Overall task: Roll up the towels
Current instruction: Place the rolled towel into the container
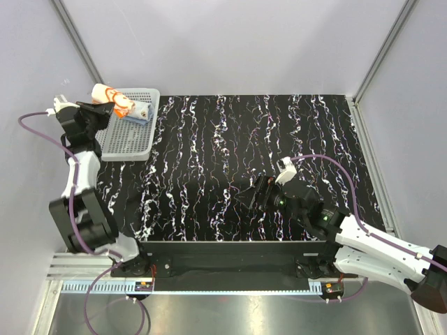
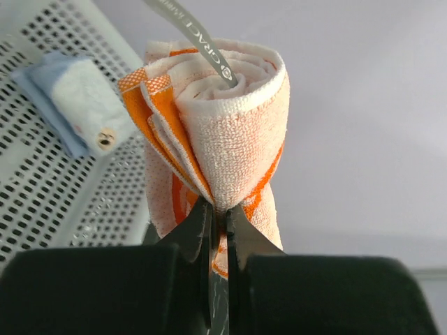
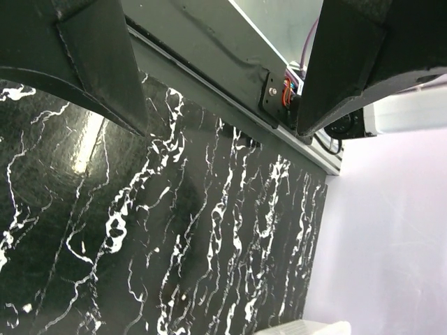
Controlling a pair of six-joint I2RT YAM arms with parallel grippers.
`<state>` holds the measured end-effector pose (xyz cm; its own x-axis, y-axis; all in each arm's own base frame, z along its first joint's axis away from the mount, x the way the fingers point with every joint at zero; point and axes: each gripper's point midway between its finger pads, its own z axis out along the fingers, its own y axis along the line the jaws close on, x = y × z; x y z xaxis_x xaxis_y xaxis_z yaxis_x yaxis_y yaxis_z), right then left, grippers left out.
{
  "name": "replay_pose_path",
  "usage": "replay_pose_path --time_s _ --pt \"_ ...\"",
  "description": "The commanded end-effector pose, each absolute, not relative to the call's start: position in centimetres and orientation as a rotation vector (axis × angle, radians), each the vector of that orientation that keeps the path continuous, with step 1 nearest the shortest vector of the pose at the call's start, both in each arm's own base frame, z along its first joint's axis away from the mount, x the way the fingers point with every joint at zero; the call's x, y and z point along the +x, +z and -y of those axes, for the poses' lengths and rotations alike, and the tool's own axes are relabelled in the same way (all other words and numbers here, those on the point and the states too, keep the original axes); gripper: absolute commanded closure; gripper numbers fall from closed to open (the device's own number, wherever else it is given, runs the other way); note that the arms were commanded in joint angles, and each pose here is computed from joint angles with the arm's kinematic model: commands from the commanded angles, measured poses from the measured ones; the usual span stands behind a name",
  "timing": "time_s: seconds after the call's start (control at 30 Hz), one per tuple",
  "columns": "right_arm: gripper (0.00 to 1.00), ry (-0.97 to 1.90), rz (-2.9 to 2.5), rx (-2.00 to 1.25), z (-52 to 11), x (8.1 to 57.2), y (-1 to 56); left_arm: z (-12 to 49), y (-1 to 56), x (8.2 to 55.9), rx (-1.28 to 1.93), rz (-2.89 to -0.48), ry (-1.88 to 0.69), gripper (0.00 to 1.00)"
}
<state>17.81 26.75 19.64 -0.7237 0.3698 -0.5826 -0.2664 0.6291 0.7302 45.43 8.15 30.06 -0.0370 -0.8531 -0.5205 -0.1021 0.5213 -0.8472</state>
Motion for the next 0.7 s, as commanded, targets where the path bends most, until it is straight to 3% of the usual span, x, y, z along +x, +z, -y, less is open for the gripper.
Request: replay_pose_path --time_s 0.0,0.43,0.67 --pt "0.07 1.158 -2.071 0.089 -27.3 17.8 20.3 -10.6 30.9 48.7 -0.885 -1.415 -0.778 1.0" --pt "0.05 1.065 -2.115 0.072 -26.9 18.3 18.0 -12.6 22.1 57.6 -0.986 -1.485 -0.774 1.0" --pt "0.05 1.018 -2.153 0.044 -27.6 18.9 17.0 -12.2 17.5 57.5 -1.134 -1.544 -0.627 1.0"
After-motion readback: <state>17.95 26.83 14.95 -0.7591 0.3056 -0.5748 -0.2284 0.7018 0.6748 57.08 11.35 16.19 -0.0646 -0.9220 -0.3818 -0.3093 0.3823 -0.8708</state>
